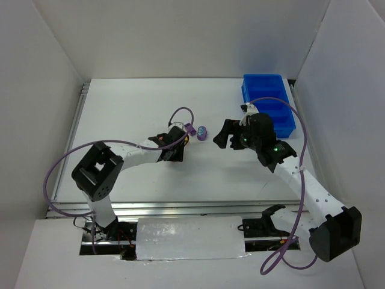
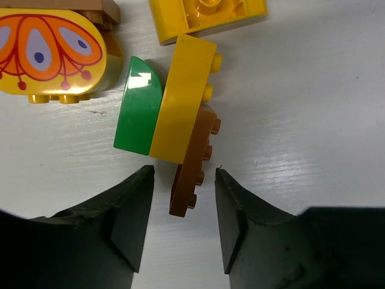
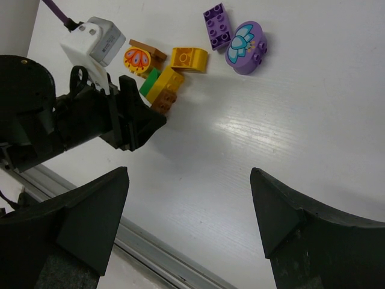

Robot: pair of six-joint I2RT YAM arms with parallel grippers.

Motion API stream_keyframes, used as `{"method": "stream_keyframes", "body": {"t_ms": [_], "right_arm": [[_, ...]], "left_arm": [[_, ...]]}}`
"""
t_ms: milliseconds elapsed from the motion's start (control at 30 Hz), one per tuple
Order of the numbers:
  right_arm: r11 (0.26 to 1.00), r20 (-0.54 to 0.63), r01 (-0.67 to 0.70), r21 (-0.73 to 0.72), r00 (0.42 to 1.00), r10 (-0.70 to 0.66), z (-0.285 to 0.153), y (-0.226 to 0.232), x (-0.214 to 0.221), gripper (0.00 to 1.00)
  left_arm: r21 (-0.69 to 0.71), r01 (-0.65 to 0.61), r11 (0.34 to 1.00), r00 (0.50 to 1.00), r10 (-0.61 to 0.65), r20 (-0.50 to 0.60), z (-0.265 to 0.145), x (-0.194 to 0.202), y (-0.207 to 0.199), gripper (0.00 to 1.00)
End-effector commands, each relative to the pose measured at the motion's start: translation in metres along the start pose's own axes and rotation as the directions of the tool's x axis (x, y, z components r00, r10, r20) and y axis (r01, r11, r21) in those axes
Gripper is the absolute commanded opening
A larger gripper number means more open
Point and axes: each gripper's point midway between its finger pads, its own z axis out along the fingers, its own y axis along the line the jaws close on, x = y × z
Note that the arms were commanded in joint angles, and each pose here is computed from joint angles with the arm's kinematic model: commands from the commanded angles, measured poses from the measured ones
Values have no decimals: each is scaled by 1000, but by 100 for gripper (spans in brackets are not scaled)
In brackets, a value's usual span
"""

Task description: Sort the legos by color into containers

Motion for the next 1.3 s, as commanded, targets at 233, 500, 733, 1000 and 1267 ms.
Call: {"method": "stream_keyframes", "body": {"t_ms": [233,500,733,1000,1267], "right_arm": [[1000,59,20,-21,998,-19,-3,6,-11,89],[997,98,-39,-72,994,46,-8,11,-19,94],[977,120,-123,-175,982,145,-19,25,-32,94],[887,13,-216,-408,970,243,-37,73,-23,93],[867,-78,-279,-414,959,271,-48,85,-11,89]], "left_arm": [[4,-42,999,999,42,-11,20,11,-2,16],[221,-136,966,982,103,157,-33,-12,-29,0],[499,-447,742,870,231,436,-138,-21,-91,0],[552,-642,533,753,301,585,-214,-14,-124,0],[485,-703,520,700,388,599,-219,-5,-148,0]]}}
